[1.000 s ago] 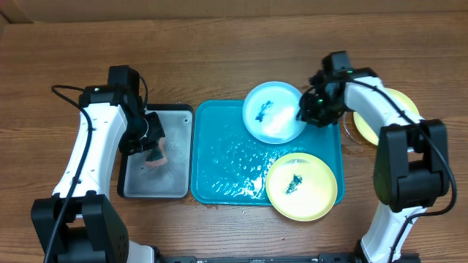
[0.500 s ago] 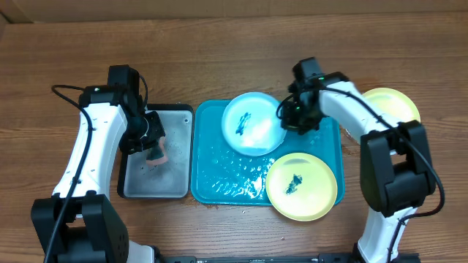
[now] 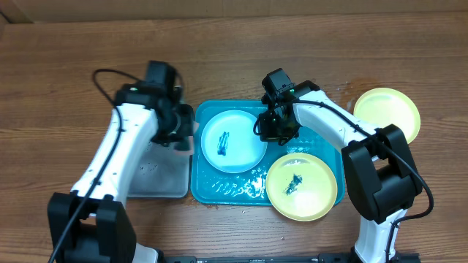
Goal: Clean dirty plates on tray and stack at the side
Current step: 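Scrub the white plate with the sponge in the left gripper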
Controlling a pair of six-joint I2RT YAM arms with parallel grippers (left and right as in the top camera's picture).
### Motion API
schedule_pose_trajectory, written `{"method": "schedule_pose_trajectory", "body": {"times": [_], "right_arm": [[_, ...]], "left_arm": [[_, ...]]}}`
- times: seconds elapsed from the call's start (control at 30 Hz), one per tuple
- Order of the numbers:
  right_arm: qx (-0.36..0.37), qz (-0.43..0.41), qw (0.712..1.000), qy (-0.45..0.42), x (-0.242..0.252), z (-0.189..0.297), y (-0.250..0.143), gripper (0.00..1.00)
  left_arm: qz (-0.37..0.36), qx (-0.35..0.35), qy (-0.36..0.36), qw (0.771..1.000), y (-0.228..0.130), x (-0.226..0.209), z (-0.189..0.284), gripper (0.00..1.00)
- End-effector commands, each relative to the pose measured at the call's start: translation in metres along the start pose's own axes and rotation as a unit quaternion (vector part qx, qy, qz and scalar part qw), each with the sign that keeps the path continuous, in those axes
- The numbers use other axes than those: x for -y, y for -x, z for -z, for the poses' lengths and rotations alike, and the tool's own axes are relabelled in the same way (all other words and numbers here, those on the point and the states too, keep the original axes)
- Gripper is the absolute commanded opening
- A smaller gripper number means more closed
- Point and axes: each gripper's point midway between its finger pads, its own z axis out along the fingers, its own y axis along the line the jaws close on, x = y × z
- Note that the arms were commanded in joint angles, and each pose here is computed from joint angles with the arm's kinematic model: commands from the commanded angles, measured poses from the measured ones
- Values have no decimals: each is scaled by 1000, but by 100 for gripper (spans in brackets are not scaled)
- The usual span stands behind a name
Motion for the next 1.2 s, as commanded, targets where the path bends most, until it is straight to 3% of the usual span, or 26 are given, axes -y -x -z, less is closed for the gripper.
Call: {"method": "schedule_pose_trajectory", "body": {"times": [0.0,0.2,0.53,0.73,0.9,1.0,1.17], "right_arm": [[-4,-8,1000,-8,6,-3,-1,4],[-7,-9,1000,-9,7,-3,-2,4],[-10,-9,1000,-6,6,-3,-3,4],[-10,-9,1000,-7,6,-3,-4,4],[-11,-10,1000,-7,6,-3,-4,4],[-13,-10,1000,-8,7,-3,-5,4],[-21,-13,1000,-11,8,-3,-9,4]], "left_arm": [[-50,-6,-11,999,-5,28,-12,4],[-75,-25,-22,997,-9,61,-47,4],[-22,-104,-5,994,-30,66,-116,4],[-21,-171,-122,977,-52,108,-129,4],[-42,-175,-224,958,-54,152,-118,4],[-33,-163,-220,961,-50,156,-120,4],[31,-129,-135,982,-33,127,-134,4]]}}
